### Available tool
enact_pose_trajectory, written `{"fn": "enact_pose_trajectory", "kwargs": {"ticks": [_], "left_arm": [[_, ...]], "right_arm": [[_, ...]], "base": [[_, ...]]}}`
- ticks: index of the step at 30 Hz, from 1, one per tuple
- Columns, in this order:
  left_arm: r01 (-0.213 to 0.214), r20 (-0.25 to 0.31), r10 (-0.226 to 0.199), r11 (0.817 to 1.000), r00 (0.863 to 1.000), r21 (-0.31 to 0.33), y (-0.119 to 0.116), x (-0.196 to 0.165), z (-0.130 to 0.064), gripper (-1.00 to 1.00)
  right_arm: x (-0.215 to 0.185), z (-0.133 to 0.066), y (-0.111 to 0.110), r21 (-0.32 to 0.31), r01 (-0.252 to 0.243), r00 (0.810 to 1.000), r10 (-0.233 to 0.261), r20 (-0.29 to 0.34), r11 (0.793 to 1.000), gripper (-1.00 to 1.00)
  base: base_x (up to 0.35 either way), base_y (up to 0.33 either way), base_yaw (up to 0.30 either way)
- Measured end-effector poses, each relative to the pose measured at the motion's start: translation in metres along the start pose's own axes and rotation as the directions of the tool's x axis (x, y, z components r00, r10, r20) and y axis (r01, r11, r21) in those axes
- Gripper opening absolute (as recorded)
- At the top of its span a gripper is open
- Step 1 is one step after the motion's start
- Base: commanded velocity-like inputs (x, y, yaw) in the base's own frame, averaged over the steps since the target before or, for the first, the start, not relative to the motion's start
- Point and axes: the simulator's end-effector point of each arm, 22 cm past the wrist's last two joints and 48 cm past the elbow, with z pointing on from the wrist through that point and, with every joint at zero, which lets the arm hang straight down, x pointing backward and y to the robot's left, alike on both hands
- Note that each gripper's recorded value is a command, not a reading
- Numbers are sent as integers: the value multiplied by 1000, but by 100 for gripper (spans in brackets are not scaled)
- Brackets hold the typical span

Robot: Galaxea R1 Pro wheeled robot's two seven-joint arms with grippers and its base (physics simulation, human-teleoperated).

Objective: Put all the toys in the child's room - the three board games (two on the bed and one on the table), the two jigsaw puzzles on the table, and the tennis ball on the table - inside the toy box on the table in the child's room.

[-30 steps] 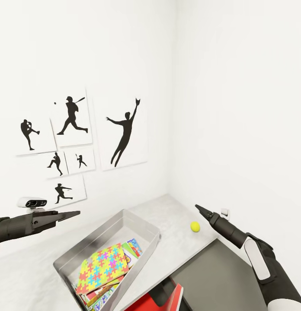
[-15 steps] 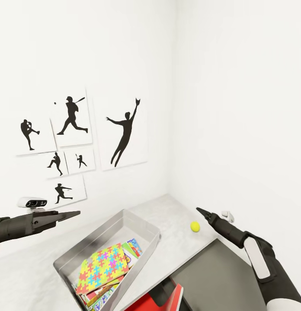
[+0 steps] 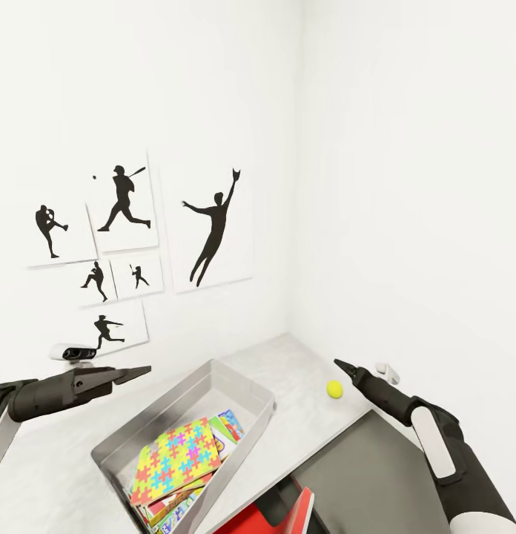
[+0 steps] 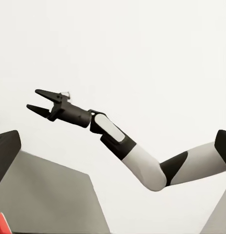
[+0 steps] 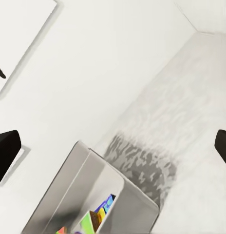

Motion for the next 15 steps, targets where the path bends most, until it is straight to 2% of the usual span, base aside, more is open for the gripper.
{"fn": "enact_pose_trajectory", "kwargs": {"ticks": [4,7,15], "left_arm": [[5,4,-5,1000,1000,4,1,1,2,100],[9,4,-9,1000,1000,2,2,2,2,100],[11,2,-11,1000,1000,4,3,3,4,100]], "right_arm": [[21,13,0,60,-21,1000,22,-20,998,100],[21,15,-1,89,-19,1000,21,-15,996,100],[12,12,-1,101,-14,1000,14,4,995,100]], "base": [[0,0,0],[0,0,0],[0,0,0]]}}
